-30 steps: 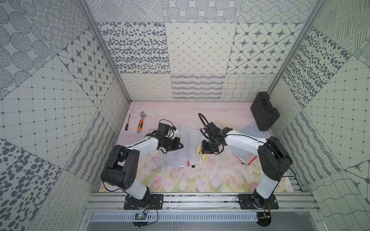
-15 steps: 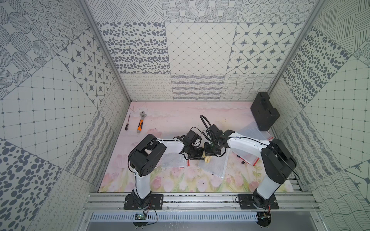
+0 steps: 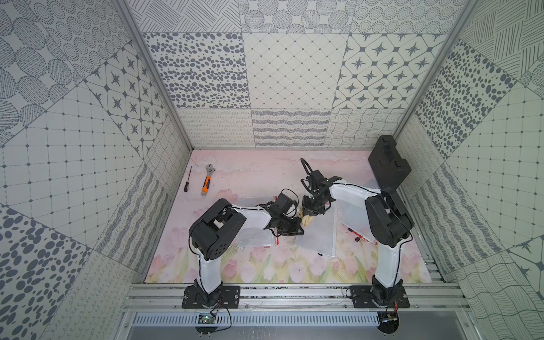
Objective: Wipe the document bag
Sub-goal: Wipe the dirt from the document bag.
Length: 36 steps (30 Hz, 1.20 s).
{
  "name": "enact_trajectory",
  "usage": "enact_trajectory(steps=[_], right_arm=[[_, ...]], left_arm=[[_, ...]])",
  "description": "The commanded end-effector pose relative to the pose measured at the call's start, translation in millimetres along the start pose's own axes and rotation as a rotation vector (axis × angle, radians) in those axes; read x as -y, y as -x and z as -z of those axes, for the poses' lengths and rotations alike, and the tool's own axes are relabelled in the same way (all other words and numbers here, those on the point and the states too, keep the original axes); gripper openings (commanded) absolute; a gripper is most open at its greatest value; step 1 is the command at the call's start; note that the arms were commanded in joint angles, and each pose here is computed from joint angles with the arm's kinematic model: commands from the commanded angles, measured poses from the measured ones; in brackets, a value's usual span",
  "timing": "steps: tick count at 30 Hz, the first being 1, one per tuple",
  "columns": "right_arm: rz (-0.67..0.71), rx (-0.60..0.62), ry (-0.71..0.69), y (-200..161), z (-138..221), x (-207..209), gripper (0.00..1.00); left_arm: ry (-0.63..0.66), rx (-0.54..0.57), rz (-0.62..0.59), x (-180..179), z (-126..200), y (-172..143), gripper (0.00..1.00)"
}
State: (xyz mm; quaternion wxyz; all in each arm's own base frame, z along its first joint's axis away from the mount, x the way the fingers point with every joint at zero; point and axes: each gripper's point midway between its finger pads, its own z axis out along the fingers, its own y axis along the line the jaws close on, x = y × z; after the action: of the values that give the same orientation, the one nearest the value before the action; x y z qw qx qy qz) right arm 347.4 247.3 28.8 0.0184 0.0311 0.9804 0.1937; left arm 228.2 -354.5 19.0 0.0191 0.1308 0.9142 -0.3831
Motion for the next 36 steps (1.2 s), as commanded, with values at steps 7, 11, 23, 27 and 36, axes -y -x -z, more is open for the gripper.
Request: enact_trajectory(steps=[7, 11, 23, 27, 36], right_arm=[[0.102, 0.07, -0.148, 1.1, -10.6, 16.0, 0.0], [0.144, 0.024, -0.123, -45.9, -12.5, 3.2, 0.0], [-0.048, 0.052, -0.285, -8.4, -4.2, 100.4, 0.0], [-0.065, 0.086, -0.279, -0.8, 18.7, 105.2, 0.0], [0.073, -0.032, -0.117, -79.1, -18.4, 2.3, 0.0]], left_arm=[[0.133, -0.084, 0.028, -31.3, -4.4, -30.8, 0.0], [0.139, -0.09, 0.036, -33.7, -7.0, -30.0, 0.0], [0.284, 0.007, 0.056, -49.3, 29.7, -27.2, 0.0], [0.314, 0.017, 0.128, -67.5, 38.2, -30.5, 0.0], [0.317, 0.01, 0.188, -79.3, 26.5, -23.7, 0.0]])
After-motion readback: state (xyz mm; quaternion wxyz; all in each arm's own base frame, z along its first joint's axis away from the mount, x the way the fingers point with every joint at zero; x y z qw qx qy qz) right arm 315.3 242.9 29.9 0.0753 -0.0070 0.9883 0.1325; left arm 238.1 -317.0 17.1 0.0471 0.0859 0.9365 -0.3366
